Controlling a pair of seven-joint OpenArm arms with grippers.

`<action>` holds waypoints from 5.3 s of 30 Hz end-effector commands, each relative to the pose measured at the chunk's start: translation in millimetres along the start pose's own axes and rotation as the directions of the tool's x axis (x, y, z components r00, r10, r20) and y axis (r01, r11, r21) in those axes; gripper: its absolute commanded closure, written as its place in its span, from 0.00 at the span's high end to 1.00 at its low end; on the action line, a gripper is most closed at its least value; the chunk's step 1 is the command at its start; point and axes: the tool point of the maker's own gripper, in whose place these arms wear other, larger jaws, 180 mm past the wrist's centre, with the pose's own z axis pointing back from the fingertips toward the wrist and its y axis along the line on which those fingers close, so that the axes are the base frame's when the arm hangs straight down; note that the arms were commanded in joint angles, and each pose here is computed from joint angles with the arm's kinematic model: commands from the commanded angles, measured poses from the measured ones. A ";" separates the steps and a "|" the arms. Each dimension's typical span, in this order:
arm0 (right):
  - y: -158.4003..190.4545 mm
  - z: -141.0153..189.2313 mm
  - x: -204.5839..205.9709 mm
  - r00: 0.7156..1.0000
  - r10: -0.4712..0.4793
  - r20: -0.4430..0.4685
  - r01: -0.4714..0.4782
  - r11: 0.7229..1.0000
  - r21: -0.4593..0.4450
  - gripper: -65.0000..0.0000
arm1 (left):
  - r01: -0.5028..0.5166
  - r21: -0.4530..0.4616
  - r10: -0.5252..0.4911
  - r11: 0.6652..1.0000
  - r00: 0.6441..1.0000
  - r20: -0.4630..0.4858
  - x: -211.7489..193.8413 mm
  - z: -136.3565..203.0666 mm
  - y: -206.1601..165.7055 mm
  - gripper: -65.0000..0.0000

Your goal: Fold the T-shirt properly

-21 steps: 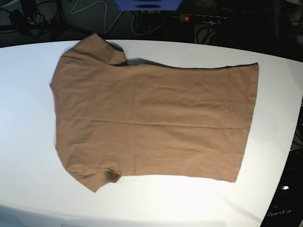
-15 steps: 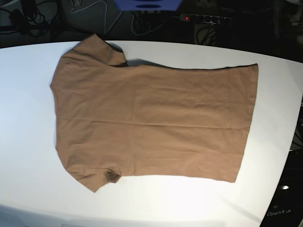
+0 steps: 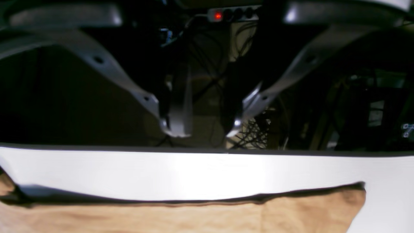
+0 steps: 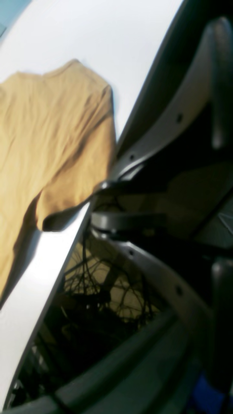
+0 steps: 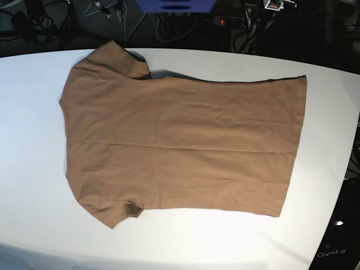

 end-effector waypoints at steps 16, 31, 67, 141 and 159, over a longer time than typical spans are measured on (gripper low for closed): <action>-6.1 -21.5 6.5 0.997 0.052 0.050 -0.052 0.999 0.014 0.52 | 0.016 0.021 -0.017 1.000 0.999 0.049 18.6 -2.8 11.0 0.26; -22.0 -46.0 -5.0 0.996 0.088 0.012 -0.088 0.996 0.003 0.52 | 0.015 0.025 -0.015 1.000 1.000 0.020 16.7 -10.4 10.6 0.26; -36.2 -47.5 -29.0 0.993 0.105 -0.046 -0.106 0.994 -0.010 0.51 | 0.011 0.020 -0.012 1.000 0.998 0.055 30.6 -21.4 8.4 0.26; -48.2 -46.1 -17.0 0.989 0.147 -0.018 -0.147 0.989 -0.009 0.01 | 0.009 0.019 -0.010 1.000 0.998 0.061 34.8 -18.0 7.1 0.25; -51.3 -49.8 -8.7 0.987 0.159 0.005 -0.159 0.987 -0.014 0.01 | -0.004 0.025 0.002 1.000 0.998 0.066 36.3 -18.0 4.5 0.26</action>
